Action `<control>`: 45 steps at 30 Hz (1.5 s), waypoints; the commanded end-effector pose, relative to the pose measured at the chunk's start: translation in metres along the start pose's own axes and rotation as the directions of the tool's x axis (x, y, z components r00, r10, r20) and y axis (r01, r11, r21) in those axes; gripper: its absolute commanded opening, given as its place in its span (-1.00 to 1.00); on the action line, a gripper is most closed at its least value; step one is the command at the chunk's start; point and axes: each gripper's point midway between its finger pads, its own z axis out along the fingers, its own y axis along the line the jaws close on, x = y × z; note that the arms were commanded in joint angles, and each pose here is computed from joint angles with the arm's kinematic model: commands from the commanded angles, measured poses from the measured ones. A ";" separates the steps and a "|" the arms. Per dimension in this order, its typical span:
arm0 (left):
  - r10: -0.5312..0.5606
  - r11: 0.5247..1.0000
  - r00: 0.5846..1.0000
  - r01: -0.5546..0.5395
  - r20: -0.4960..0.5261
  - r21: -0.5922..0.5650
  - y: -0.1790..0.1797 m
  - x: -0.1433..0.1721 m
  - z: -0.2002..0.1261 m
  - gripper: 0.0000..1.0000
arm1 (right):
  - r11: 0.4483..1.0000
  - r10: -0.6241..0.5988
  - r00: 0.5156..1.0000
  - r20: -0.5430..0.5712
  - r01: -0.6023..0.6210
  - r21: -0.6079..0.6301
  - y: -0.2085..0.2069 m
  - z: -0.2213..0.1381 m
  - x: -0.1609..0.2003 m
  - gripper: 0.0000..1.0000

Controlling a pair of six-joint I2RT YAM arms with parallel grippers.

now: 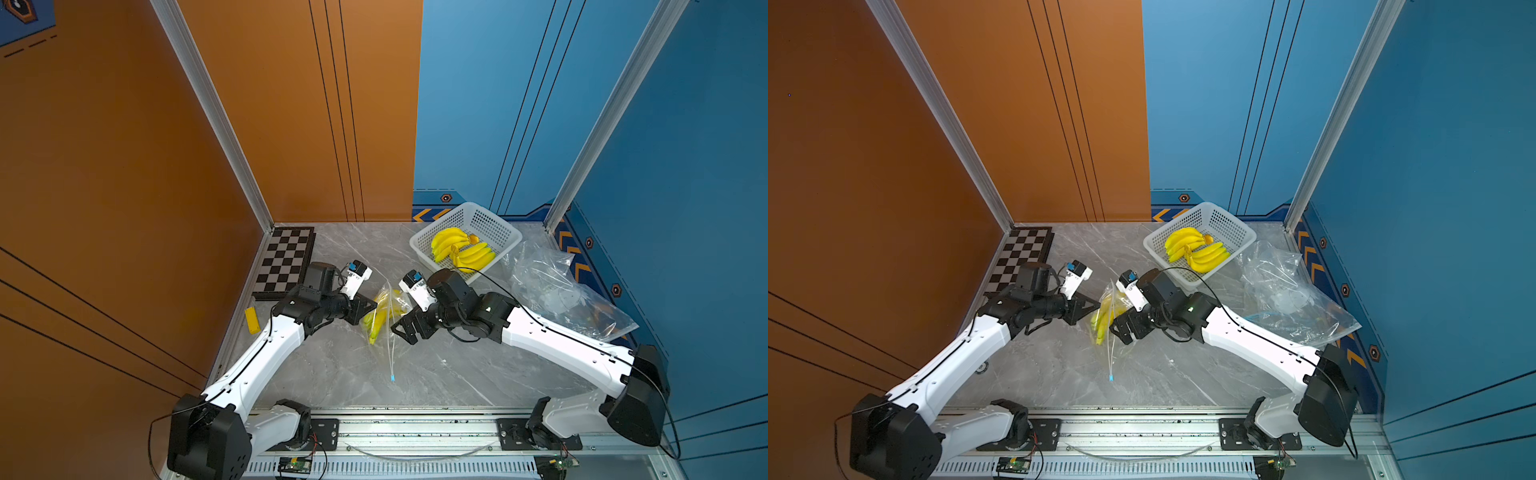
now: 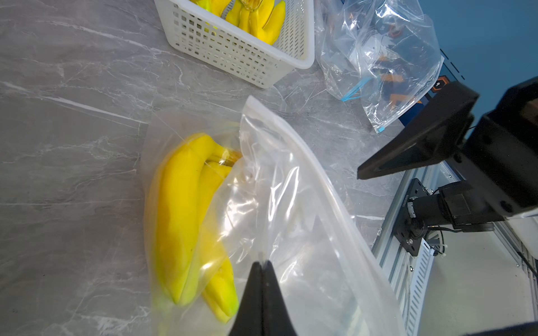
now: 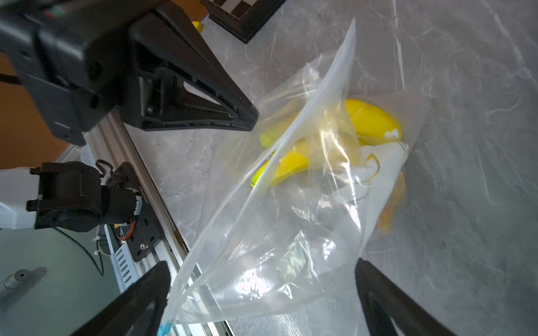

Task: Open the zip-top bag and take out the banana
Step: Open the zipper of the food storage bag at the center of the board.

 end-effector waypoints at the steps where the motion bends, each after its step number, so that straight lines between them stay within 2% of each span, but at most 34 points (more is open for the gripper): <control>1: 0.005 0.999 1.000 -0.005 -0.003 0.039 -0.009 0.004 0.000 -1.00 | 0.996 -0.014 1.000 -0.010 0.015 0.092 -0.009 0.000 -0.001 1.00; 6: 0.009 0.999 1.000 -0.008 -0.003 0.041 -0.010 0.004 0.000 -1.00 | 0.988 -0.030 0.998 -0.050 0.037 0.153 -0.013 0.006 0.004 1.00; 11: 0.010 0.999 1.000 -0.010 -0.003 0.039 -0.009 0.003 0.001 -1.00 | 0.959 -0.035 0.995 -0.094 0.060 0.276 -0.030 -0.001 0.008 0.97; 16: 0.012 0.999 1.000 -0.012 0.001 0.039 -0.010 0.001 0.000 -1.00 | 0.896 -0.024 0.985 -0.170 0.096 0.433 -0.055 -0.010 0.011 0.77; 19: 0.011 0.999 1.000 -0.011 -0.002 0.045 -0.011 0.001 0.001 -1.00 | 0.898 -0.065 0.978 -0.196 0.143 0.416 -0.047 -0.001 0.008 0.68; 22: 0.012 0.999 1.000 -0.012 0.000 0.046 -0.012 0.000 0.001 -1.00 | 0.912 -0.115 0.974 -0.195 0.181 0.369 -0.029 0.009 -0.001 0.49; 24: 0.010 0.999 1.000 -0.010 -0.001 0.051 -0.014 0.000 0.001 -1.00 | 0.918 -0.129 0.973 -0.192 0.190 0.347 -0.021 0.015 -0.006 0.24; 26: 0.010 0.998 1.000 -0.010 -0.002 0.057 -0.015 0.000 0.001 -1.00 | 0.921 -0.129 0.972 -0.196 0.190 0.339 -0.019 0.020 -0.008 0.07; 32: 0.003 0.999 1.000 -0.003 -0.004 0.051 -0.015 0.003 0.001 -1.00 | 0.925 -0.129 0.973 -0.192 0.188 0.330 -0.014 0.028 -0.017 -0.77; 36: -0.018 1.000 1.000 0.018 0.003 0.009 -0.008 0.000 0.000 -1.00 | 0.929 -0.128 0.973 -0.192 0.185 0.319 -0.011 0.026 -0.018 -1.00; 37: -0.033 0.999 0.999 0.033 0.012 -0.002 -0.006 -0.003 -0.002 -0.70 | 0.932 -0.124 0.975 -0.184 0.178 0.315 -0.010 0.023 -0.020 -1.00; 39: -0.073 0.997 0.996 0.074 0.043 -0.009 -0.006 -0.016 -0.009 0.47 | 0.945 -0.090 0.983 -0.157 0.134 0.298 -0.009 0.019 -0.024 -1.00; 40: -0.090 0.996 0.994 0.091 0.059 -0.015 -0.007 -0.023 -0.013 1.00 | 0.955 -0.068 0.988 -0.136 0.104 0.278 -0.007 0.017 -0.028 -1.00; 45: -0.173 0.982 0.968 0.183 0.183 -0.042 -0.017 -0.057 -0.046 0.96 | 0.991 0.076 0.995 0.060 -0.082 0.101 0.012 0.007 -0.065 -1.00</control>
